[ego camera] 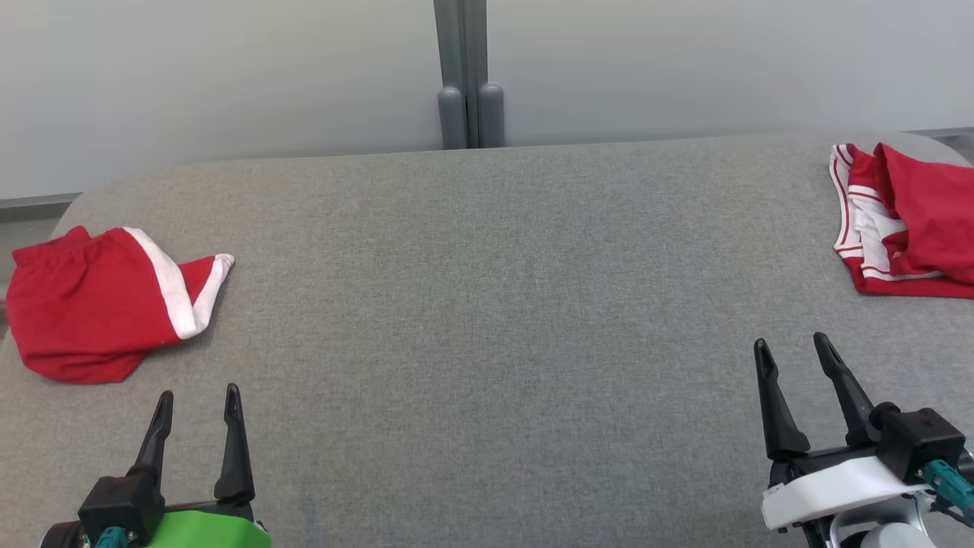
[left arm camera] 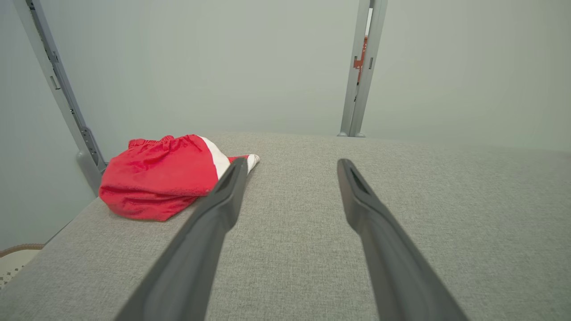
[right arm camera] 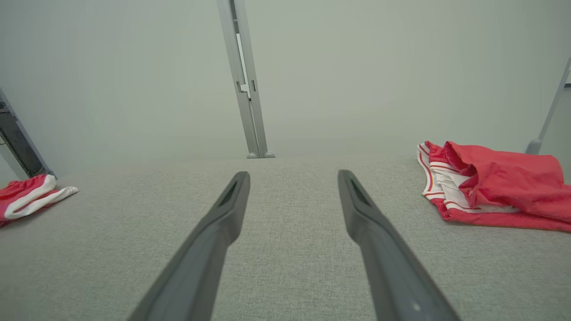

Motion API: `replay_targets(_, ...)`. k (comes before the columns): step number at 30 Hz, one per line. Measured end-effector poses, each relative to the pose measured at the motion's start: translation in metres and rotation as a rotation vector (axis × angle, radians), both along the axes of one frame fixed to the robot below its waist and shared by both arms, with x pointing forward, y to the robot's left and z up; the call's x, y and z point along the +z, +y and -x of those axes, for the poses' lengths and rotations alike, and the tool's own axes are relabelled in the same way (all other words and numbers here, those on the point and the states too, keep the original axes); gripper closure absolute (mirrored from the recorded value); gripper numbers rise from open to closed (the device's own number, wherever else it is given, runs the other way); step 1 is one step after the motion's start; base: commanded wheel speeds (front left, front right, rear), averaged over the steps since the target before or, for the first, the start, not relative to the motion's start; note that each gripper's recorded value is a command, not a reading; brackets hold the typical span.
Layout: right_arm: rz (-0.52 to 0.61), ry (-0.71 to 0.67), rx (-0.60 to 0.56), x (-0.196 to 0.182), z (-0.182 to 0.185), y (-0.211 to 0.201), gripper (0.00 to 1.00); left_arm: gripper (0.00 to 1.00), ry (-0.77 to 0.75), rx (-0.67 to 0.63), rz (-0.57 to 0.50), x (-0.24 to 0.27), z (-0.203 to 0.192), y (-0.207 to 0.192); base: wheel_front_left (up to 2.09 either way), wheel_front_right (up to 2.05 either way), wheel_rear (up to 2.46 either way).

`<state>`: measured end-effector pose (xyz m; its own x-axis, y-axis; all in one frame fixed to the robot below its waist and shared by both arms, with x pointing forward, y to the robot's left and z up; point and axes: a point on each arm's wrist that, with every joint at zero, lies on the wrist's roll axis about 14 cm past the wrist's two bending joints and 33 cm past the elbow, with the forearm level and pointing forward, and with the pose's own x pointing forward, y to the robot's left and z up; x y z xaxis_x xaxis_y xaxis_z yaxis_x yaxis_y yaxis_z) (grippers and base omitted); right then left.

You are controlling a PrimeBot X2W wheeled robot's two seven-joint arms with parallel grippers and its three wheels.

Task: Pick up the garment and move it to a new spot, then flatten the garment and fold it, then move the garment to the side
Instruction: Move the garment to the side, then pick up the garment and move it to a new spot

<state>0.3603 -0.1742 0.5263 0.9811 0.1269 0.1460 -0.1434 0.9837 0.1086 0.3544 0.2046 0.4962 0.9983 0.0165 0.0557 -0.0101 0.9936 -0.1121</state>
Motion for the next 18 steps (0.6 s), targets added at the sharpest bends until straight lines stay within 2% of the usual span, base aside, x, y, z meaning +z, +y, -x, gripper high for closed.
replay_targets(18, -0.02, -0.011, -0.009, 0.003, 0.0085, 0.0032, 0.0, 0.0, 0.012, -0.006, -0.004, -0.0039, 0.0043, -0.0022, 0.0, 0.0, 0.0)
